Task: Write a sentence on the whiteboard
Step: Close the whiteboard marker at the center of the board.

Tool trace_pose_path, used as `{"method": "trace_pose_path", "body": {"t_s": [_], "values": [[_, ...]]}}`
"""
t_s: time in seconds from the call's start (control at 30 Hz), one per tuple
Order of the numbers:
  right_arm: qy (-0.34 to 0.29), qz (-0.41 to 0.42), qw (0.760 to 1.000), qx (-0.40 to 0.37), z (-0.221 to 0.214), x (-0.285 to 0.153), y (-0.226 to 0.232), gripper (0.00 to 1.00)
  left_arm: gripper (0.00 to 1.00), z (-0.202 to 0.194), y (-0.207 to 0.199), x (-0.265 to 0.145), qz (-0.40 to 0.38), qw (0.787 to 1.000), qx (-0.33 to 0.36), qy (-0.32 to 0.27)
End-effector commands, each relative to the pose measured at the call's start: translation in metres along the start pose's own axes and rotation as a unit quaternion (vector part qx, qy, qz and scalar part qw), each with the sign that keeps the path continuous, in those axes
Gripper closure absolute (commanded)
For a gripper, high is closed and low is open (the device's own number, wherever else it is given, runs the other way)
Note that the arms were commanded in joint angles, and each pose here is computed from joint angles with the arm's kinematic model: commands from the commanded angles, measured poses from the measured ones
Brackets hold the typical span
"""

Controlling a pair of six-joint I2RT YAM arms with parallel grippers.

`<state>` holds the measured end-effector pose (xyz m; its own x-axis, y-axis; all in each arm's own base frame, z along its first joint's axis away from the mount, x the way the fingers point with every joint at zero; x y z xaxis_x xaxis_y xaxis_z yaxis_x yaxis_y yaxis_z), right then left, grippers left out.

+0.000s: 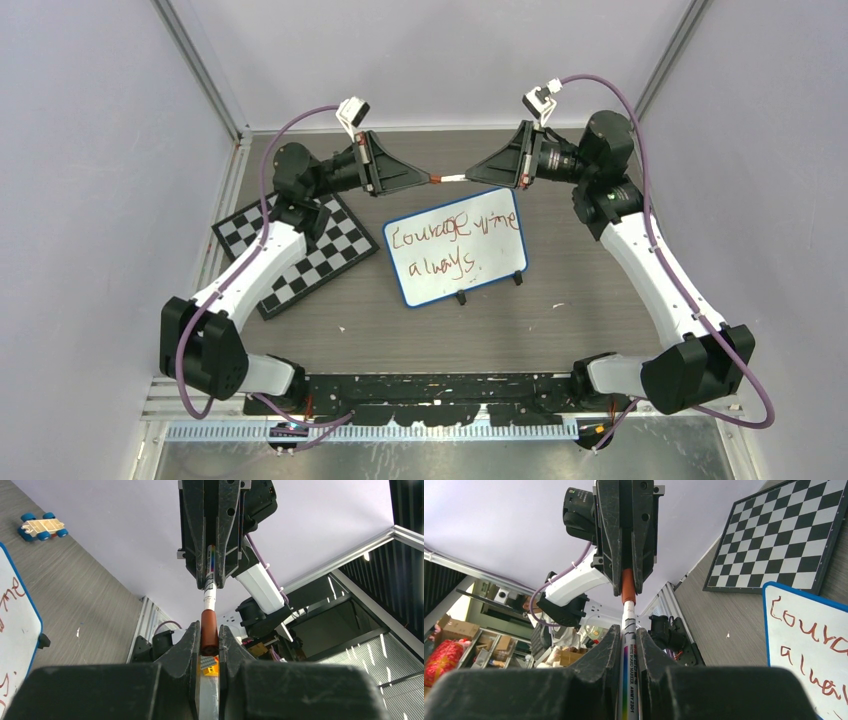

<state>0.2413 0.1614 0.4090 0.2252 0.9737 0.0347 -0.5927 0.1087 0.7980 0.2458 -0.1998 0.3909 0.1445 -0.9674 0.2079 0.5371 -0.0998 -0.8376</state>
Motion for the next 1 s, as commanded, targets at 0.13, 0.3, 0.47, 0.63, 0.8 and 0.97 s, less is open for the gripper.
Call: {"method": "trace_pose_path", "body": {"t_s": [0.13,0.3,0.47,0.63,0.8,0.97], "values": [[-0.04,-0.009,0.999,-0.027,0.011,0.011,0.0,1.0,1.0,-0.002,0.0,0.01,-0.014,1.0,-0.015,-0.011],[-0.055,-0.02,0.998,-0.034,0.017,0.025,-0.007,1.0,1.0,0.001,0.006,0.012,-0.007,0.998,-0.044,-0.038],[-0.033,-0.044,0.997,-0.051,0.014,0.044,-0.015,1.0,1.0,0.003,0.014,0.017,0.005,0.998,-0.052,-0.04],[0.002,-0.051,0.997,-0.054,0.001,0.058,-0.017,1.0,1.0,-0.004,0.016,0.024,0.006,0.998,-0.052,-0.02],[0.019,-0.042,0.998,-0.051,-0.005,0.066,-0.017,1.0,1.0,-0.011,0.012,0.033,-0.007,0.999,-0.042,0.004],[0.033,-0.04,0.998,-0.047,-0.011,0.072,-0.02,1.0,1.0,-0.014,0.009,0.039,-0.017,0.999,-0.034,0.016]]}}
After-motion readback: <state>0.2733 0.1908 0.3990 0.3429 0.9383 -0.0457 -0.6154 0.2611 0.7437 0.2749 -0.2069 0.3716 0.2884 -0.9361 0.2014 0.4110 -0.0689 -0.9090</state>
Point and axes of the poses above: each gripper's point midway between its finger pads, its own x axis out along the fingers, its own y axis along the line the jaws close on, z = x × y, the point moved 9 cm from there along -x, back along the fingers, and after that the axes turned 2 degrees about -x, right-handed, at the moved point
